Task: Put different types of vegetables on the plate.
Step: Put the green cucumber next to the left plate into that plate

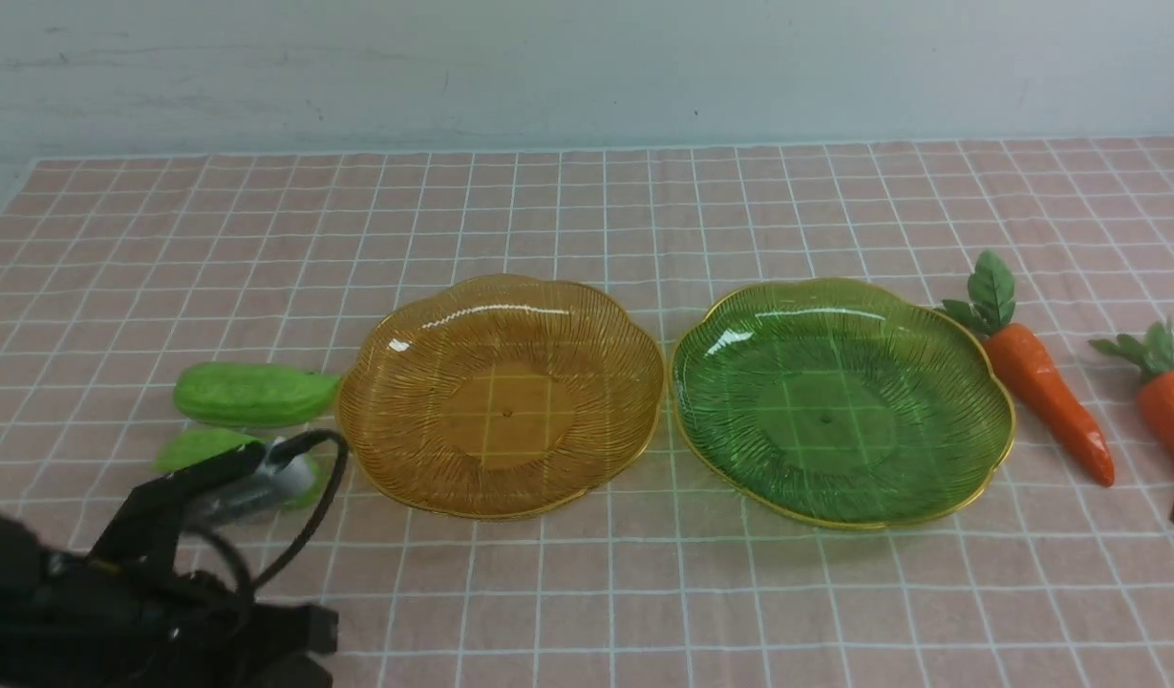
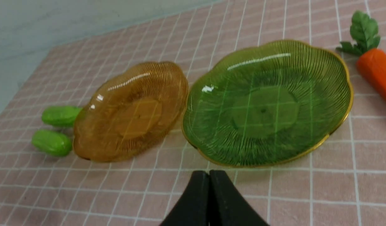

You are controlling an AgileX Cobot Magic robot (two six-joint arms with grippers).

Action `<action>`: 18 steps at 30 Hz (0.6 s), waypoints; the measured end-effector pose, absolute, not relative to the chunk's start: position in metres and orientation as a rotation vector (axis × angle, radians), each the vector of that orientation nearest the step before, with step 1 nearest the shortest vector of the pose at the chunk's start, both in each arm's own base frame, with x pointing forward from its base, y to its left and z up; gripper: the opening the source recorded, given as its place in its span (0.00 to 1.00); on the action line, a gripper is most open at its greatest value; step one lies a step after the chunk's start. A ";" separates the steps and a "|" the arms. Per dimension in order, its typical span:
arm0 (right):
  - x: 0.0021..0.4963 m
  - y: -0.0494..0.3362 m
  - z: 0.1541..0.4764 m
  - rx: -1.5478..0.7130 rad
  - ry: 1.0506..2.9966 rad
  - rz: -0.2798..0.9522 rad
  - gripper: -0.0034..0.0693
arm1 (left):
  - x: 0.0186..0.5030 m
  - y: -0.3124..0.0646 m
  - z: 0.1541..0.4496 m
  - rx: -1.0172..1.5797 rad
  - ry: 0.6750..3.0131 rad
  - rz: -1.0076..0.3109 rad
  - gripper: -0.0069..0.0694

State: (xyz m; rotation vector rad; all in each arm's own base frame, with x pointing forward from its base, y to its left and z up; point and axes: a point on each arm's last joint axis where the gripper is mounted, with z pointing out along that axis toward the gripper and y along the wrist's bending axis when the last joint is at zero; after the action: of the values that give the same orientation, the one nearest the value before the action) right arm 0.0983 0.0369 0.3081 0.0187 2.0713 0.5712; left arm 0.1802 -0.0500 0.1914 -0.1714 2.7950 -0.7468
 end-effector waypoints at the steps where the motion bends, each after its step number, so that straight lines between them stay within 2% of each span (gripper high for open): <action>1: 0.100 0.037 0.308 0.017 2.079 0.570 0.03 | 0.190 -0.050 0.189 -0.185 2.816 -0.734 0.09; 3: 0.102 0.037 0.311 0.012 2.083 0.570 0.03 | 0.221 -0.047 0.187 -0.250 2.831 -0.686 0.09; 7: 0.102 0.036 0.315 -0.033 2.073 0.528 0.03 | 0.249 -0.040 0.200 -0.393 2.792 -0.566 0.09; 11: 0.102 0.035 0.313 -0.076 2.089 0.483 0.03 | 0.275 -0.024 0.229 -0.579 2.677 -0.337 0.10; 13: 0.101 0.034 0.312 -0.091 2.099 0.461 0.04 | 0.286 -0.013 0.234 -0.656 2.614 -0.197 0.16; 16: 0.101 0.034 0.312 -0.092 2.100 0.459 0.05 | 0.291 -0.006 0.230 -0.779 2.563 -0.121 0.28; 18: 0.101 0.034 0.312 -0.094 2.100 0.456 0.06 | 0.301 -0.002 0.224 -0.944 2.459 -0.126 0.44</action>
State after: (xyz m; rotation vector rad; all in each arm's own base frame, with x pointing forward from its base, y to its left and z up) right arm 0.1012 0.0342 0.3122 -0.0940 2.1004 0.4565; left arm 0.3006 -0.0019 0.2240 -0.9436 2.4591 -0.1262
